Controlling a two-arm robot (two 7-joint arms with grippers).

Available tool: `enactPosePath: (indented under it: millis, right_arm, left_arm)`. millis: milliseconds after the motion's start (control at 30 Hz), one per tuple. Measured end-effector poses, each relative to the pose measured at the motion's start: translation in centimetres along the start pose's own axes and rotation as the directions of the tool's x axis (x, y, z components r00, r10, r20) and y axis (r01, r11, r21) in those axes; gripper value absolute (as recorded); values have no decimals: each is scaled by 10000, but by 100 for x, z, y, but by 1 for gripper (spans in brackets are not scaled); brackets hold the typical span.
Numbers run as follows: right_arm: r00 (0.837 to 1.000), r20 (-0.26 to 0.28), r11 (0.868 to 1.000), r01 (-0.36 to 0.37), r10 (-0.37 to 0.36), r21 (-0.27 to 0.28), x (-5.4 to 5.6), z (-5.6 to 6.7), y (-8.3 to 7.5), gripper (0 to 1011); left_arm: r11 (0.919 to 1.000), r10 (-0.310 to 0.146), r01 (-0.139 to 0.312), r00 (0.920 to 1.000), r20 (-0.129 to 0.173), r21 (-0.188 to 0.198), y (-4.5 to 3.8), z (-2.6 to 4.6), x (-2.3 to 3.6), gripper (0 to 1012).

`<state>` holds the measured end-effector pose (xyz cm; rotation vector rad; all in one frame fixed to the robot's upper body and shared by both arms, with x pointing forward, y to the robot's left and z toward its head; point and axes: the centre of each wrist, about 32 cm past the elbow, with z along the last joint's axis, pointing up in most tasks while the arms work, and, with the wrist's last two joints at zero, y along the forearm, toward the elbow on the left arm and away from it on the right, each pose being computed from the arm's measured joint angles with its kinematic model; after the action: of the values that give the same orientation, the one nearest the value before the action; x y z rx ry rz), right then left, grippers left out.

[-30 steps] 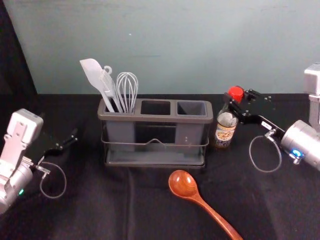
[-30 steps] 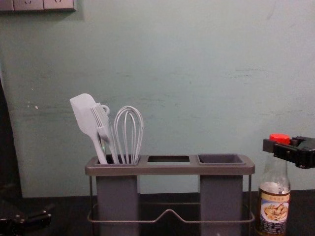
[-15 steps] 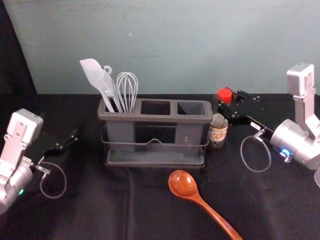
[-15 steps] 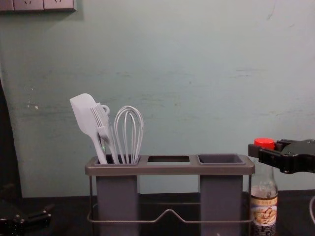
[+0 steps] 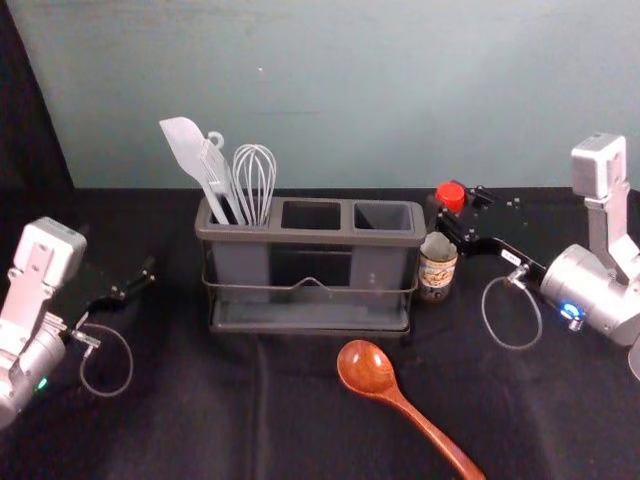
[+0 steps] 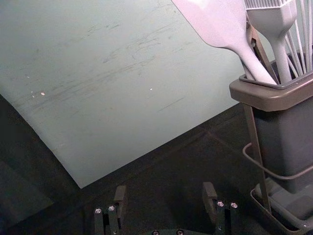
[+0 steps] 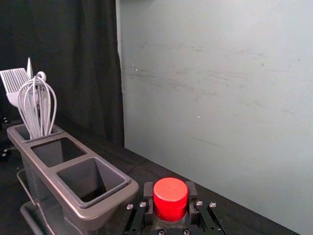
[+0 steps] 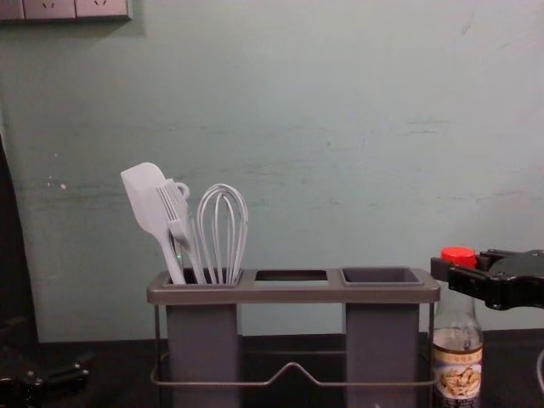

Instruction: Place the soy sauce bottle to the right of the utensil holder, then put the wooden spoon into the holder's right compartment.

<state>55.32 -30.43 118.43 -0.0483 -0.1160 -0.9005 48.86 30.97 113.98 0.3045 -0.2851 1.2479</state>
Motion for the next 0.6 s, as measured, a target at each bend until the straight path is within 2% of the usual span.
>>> enactPosePath:
  millis: [600]
  right_arm:
    - [9997,243,9999,89,-88,-75,-6,-11,-71,386]
  left_arm:
    - [10000,0,0,10000,0,0,0,0,0,1012]
